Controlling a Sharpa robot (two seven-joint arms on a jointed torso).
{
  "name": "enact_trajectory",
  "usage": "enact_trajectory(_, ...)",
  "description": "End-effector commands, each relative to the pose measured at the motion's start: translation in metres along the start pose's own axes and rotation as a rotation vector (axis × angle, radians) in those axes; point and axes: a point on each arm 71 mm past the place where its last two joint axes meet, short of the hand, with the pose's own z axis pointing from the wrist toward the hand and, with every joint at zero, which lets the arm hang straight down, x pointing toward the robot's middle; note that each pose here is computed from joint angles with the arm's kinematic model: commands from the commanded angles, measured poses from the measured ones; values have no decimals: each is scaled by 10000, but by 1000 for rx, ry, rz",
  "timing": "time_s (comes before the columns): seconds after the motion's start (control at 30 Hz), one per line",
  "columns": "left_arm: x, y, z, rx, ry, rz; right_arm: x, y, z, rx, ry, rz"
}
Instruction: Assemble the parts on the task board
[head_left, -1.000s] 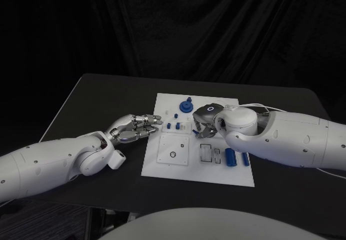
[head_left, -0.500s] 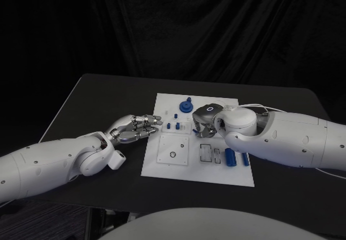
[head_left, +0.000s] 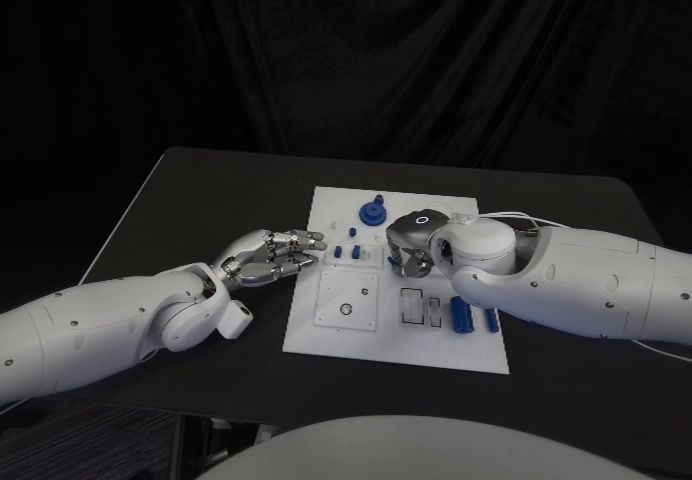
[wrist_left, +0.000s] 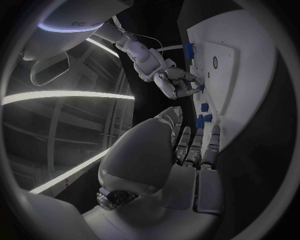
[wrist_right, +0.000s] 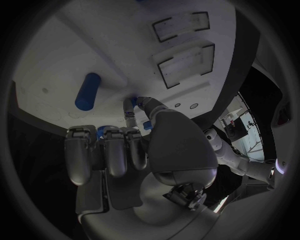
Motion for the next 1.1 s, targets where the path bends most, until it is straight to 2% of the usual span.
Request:
enact_trajectory(0.03,15,-6,2,13,7,-14,41,0,-10,-13,-23,23)
enact_trajectory(0.37,7,-6,-16,16,2,-12,10,-84,-116,-18,-116,67)
enact_trajectory(0.57,6,-4,-23,14,1,-12,-14,-126,-212,-22,-149,84)
enact_trajectory(1.1,5,0,-29,10,3,-14,-6,-124,-253,-29,-124,76)
